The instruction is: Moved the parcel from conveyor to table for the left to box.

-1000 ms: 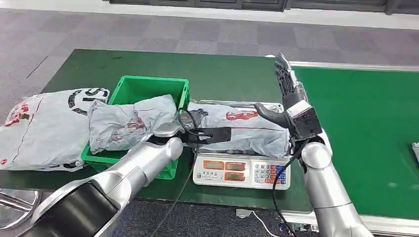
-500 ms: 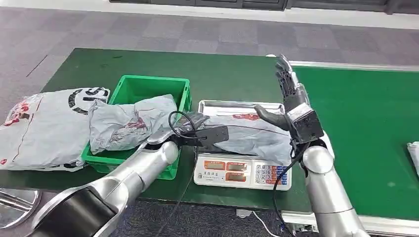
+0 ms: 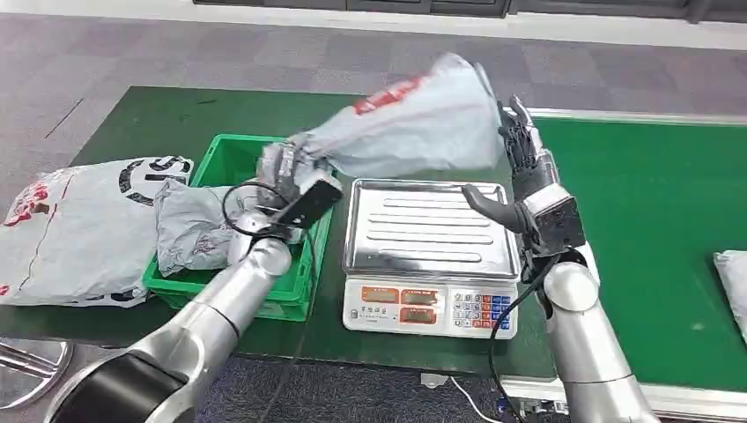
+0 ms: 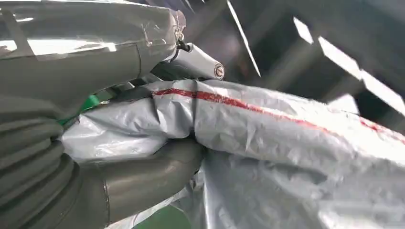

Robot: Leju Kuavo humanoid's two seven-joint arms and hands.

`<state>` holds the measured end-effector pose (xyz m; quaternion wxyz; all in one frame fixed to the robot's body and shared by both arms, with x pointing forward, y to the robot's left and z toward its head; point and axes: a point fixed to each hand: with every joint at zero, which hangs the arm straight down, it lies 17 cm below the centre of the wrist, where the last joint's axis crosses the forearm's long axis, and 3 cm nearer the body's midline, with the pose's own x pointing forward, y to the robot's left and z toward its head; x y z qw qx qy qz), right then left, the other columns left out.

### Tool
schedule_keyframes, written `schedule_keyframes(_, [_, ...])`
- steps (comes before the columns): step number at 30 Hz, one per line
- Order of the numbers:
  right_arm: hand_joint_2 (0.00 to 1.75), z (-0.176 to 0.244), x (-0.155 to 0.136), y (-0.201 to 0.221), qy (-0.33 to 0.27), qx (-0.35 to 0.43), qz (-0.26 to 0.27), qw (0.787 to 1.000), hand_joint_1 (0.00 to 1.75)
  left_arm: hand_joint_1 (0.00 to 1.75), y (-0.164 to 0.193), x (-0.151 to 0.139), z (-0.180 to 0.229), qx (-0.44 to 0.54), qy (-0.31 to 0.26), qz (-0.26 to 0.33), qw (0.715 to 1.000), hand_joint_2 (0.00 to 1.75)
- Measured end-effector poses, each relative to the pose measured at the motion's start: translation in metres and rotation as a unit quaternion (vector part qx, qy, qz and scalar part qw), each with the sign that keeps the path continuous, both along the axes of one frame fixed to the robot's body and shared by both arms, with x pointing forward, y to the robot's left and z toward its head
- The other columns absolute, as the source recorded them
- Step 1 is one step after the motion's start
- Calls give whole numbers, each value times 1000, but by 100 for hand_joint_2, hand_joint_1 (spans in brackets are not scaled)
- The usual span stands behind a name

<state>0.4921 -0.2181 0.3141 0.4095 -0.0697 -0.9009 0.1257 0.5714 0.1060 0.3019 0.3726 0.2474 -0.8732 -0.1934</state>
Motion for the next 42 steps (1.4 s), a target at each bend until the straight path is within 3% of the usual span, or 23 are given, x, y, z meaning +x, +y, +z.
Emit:
schedule_keyframes(5, [175, -1, 0, -4, -1, -1, -7, 1000, 0, 175, 80, 1, 29, 77, -92, 102, 988, 175])
schedule_keyframes(8, [175, -3, 0, -4, 1, -1, -8, 1000, 0, 175, 140, 4, 30, 70, -86, 177, 978, 175])
schedule_keyframes(11, [175, -5, -1, -6, 0, -3, -14, 1000, 0, 175, 194, 20, 6, 94, -5, 276, 957, 175])
schedule_keyframes(13, [175, -5, -1, -6, -2, -7, -16, 1000, 0, 175, 232, 32, -32, 95, 92, 337, 932, 175])
schedule_keyframes(18, [175, -7, -1, -9, -1, -15, -20, 1000, 0, 175, 265, 37, -133, 147, 299, 360, 871, 175])
schedule_keyframes(27, [175, -22, -8, -13, 12, -20, -21, 999, 0, 175, 259, 40, -169, 187, 383, 324, 844, 175])
schedule_keyframes(28, [175, -23, -10, -12, 12, -22, -21, 999, 0, 2, 256, 41, -168, 192, 383, 321, 845, 175])
schedule_keyframes(31, [175, -27, -15, -12, 15, -24, -20, 999, 0, 0, 248, 43, -163, 194, 367, 312, 855, 175])
schedule_keyframes(37, [175, -29, -24, -20, 17, -19, -31, 999, 0, 0, 234, 36, -105, 98, 201, 313, 923, 175])
schedule_keyframes(42, [175, -28, -28, -25, 15, -15, -38, 999, 0, 0, 231, 22, -67, 56, 115, 316, 940, 175])
